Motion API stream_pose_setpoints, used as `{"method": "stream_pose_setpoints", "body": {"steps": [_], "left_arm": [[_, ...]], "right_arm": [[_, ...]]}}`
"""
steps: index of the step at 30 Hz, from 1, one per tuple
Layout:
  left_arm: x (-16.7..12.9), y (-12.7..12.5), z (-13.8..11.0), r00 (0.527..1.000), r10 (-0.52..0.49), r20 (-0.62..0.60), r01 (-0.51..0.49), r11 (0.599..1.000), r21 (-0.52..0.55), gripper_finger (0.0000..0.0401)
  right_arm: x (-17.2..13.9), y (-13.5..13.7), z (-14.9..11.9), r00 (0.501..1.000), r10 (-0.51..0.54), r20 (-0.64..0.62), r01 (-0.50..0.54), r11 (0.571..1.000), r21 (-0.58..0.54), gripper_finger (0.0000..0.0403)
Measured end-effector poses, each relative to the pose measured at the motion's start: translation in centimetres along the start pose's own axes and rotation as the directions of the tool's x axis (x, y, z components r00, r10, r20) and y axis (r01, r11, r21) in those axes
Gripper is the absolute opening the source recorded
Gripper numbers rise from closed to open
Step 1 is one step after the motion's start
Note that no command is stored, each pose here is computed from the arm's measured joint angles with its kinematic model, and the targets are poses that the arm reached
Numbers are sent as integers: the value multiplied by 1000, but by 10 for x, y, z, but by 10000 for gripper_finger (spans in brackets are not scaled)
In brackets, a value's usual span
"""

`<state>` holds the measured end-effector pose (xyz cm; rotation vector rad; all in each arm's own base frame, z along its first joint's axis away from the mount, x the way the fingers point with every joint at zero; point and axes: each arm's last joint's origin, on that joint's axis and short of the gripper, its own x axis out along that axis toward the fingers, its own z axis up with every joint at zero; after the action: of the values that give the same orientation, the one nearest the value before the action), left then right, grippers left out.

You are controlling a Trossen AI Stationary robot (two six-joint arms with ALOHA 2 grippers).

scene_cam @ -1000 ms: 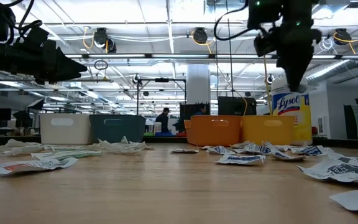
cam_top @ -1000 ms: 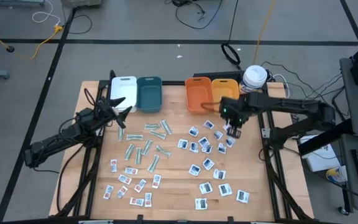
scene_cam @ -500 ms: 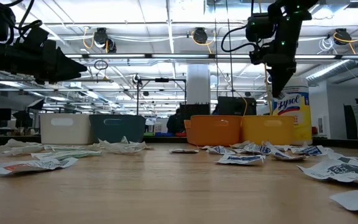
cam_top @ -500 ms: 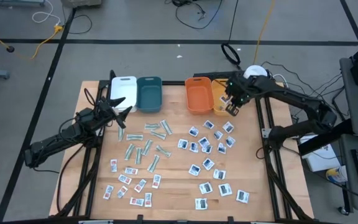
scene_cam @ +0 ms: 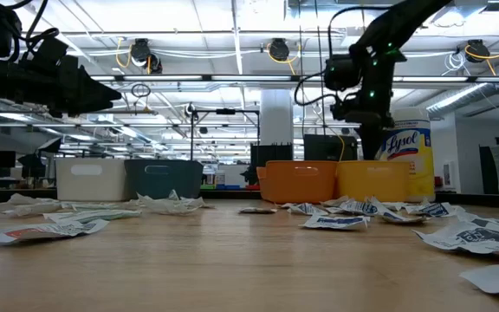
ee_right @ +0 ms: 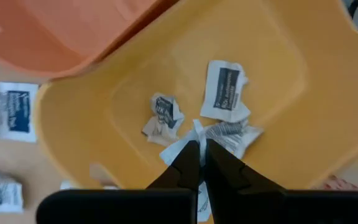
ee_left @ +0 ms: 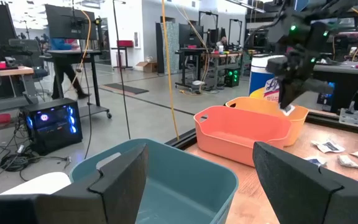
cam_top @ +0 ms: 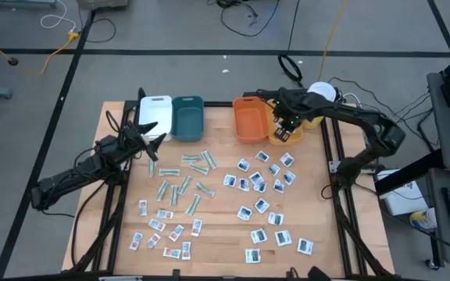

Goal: Pick & Place First Aid Supplies
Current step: Put the towelette pack into the yellow bin

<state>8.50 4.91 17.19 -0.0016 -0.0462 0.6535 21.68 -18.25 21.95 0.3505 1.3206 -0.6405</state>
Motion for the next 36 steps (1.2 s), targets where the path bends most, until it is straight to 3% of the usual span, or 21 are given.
{"method": "stream_pose_setpoints", "body": {"steps": [12,17,24,27,36], "left_arm": [[0,0,0,1000,0,0,0,1000,0,296],[0,0,0,1000,0,0,0,1000,0,296],[0,0,0,1000,0,0,0,1000,0,296],[0,0,0,1000,0,0,0,1000,0,296],[0,0,0,1000,0,0,0,1000,0,296]], "right_arm": [[22,2,5,998,5,-57,-6,1000,-20,13],[17,1,5,999,-14,-37,12,999,-44,53],[6,0,7,999,-25,36,27,999,-46,141],[-2,0,3,999,2,46,3,995,-98,169],[-42,5,-17,995,40,88,-27,989,-146,185]]}}
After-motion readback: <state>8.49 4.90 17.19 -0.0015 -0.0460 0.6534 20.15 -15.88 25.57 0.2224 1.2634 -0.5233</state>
